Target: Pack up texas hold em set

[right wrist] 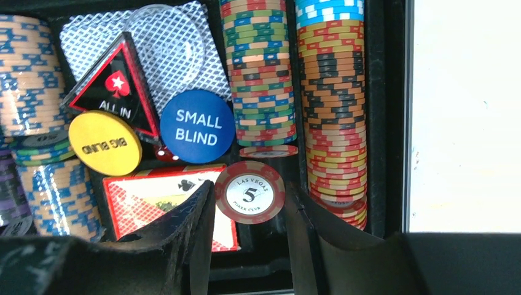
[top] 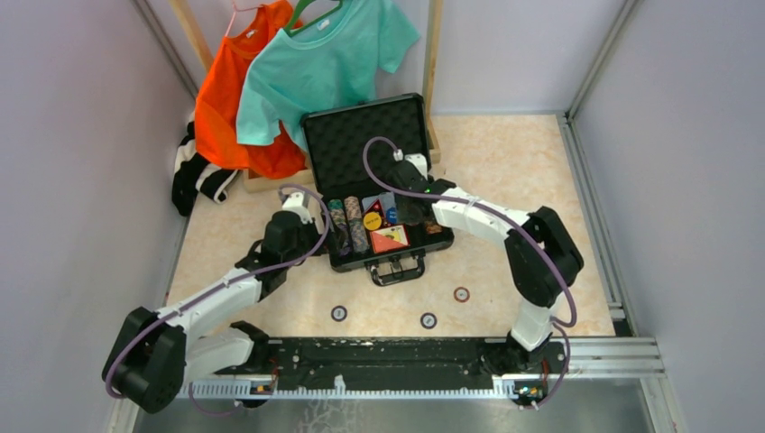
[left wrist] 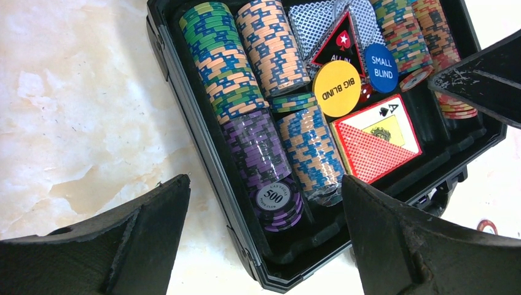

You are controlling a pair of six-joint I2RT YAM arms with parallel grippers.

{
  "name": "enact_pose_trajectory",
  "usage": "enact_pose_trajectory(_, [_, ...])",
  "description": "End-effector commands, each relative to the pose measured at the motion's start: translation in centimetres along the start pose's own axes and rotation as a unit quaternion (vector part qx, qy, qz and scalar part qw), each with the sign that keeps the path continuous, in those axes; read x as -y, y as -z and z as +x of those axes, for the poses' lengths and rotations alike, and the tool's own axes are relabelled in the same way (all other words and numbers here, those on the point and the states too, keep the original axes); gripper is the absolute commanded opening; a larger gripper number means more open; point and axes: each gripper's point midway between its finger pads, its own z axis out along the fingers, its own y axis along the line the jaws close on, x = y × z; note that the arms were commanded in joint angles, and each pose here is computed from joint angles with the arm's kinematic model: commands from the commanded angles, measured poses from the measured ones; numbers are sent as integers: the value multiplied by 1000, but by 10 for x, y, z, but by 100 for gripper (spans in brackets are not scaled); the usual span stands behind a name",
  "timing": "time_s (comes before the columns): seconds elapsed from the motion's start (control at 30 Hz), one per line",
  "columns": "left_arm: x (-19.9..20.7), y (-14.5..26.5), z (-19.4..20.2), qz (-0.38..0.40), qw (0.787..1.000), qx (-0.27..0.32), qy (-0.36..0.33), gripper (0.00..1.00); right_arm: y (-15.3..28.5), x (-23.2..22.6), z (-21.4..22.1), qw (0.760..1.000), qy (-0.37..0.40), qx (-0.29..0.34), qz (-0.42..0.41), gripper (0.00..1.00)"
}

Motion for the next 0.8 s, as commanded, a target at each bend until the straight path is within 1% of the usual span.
enact_pose_trajectory(0.0, [7, -1, -3, 17, 1000, 0, 1, 98, 33, -7, -27, 998, -9, 54, -43, 27])
enact_pose_trajectory(0.1, [32, 1, -6, 73, 997, -11, 20, 98, 52, -4, -25, 996, 0, 72, -50, 27])
enact_pose_trajectory(0.23, [85, 8, -28, 172, 983, -44, 48, 97, 74, 3, -14, 995, 23, 85, -52, 27])
enact_pose_trajectory(0.3, [101, 9, -40, 192, 978, -62, 51, 96, 85, 3, -7, 994, 31, 90, -60, 27])
enact_pose_trajectory(0.43, [122, 6, -51, 213, 970, -108, 45, 94, 108, 0, 5, 990, 45, 100, -84, 27])
enact_pose_trajectory(0.57, [147, 9, -54, 264, 950, -154, 62, 94, 133, -5, 8, 985, 43, 121, -116, 27])
enact_pose_trajectory(0.67, [167, 17, -50, 320, 924, -189, 89, 93, 149, -4, 6, 981, 38, 137, -131, 28])
enact_pose_trajectory(0.77, [173, 19, -44, 338, 910, -216, 102, 92, 159, -2, 2, 978, 36, 151, -141, 28])
